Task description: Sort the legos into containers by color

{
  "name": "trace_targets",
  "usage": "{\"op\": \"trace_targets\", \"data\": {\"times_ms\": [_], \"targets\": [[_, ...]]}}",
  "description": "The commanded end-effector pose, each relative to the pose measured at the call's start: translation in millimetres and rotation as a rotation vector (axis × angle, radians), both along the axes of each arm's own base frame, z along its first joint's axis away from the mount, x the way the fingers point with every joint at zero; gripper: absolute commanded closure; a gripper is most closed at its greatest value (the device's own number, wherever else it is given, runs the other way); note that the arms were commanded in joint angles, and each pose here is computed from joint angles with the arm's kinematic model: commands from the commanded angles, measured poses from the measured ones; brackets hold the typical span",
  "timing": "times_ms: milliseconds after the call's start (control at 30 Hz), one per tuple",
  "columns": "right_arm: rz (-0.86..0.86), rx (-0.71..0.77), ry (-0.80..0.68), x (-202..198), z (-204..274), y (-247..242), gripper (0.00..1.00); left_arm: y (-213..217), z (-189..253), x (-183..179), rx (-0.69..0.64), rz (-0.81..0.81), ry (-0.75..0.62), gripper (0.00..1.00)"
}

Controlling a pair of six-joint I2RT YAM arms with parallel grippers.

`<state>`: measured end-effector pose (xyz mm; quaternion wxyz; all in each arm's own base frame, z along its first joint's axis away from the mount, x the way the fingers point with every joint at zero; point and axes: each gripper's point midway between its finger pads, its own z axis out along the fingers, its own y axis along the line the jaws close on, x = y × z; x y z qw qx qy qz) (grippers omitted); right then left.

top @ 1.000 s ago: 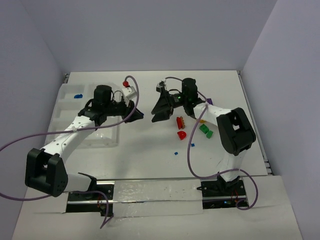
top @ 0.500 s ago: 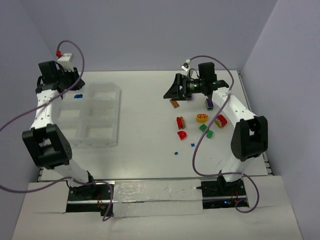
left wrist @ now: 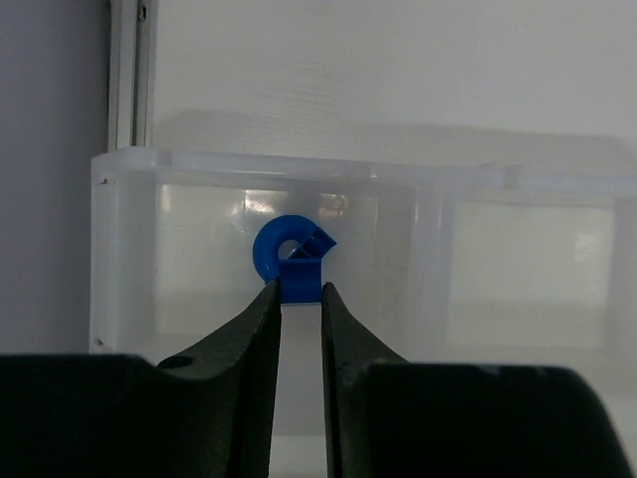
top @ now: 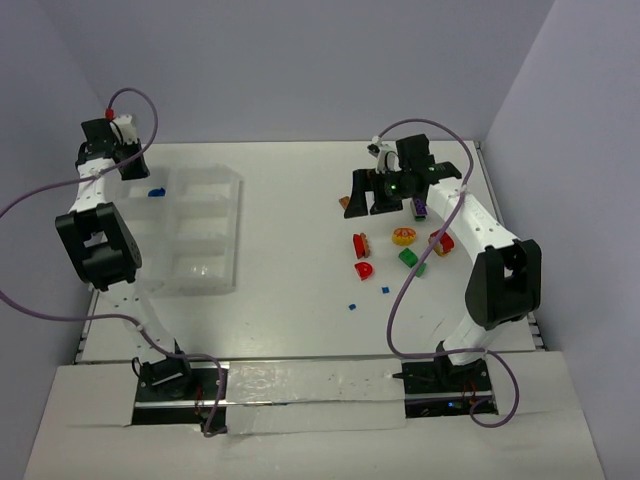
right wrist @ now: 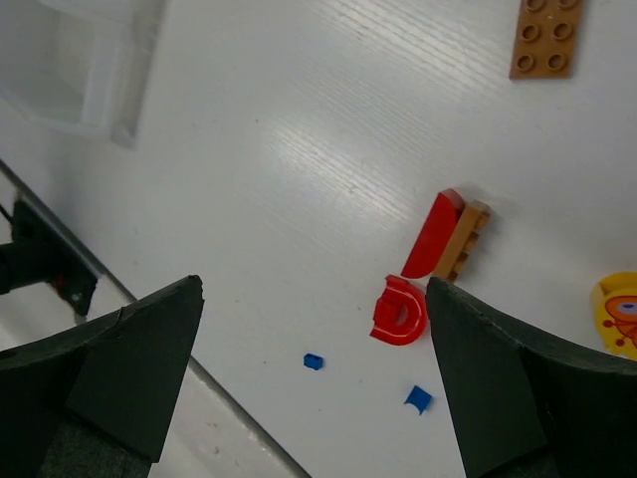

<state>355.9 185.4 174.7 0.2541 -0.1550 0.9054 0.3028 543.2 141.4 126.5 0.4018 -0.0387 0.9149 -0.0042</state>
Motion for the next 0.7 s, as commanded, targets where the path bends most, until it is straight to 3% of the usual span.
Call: {"op": "trace_targets", "data": {"times_ms": [0, 233, 400, 667], "targets": [[0.020, -0.095, -0.067, -9.2, 6.5, -16.1, 0.00, 8.2, 0.9, 8.5, 0.032, 0.025, 0.001, 0.88], [0.051, -0.128, -0.046, -18.4, -5.6, -19.5, 0.00, 11.1, -7.6, 12.4, 0.035, 0.030, 0.009, 0.63], [0.068, -0.177, -0.057, -24.1, -10.7, -24.5, 0.00, 12.0, 7.6, 15.2, 0.046, 0.024, -0.020, 0.51], [0.211, -0.316, -0.066, -57.2, -26.7, -37.5, 0.05, -10.2, 65.4, 12.6, 0.017, -0.065, -0.125, 0.48]]}}
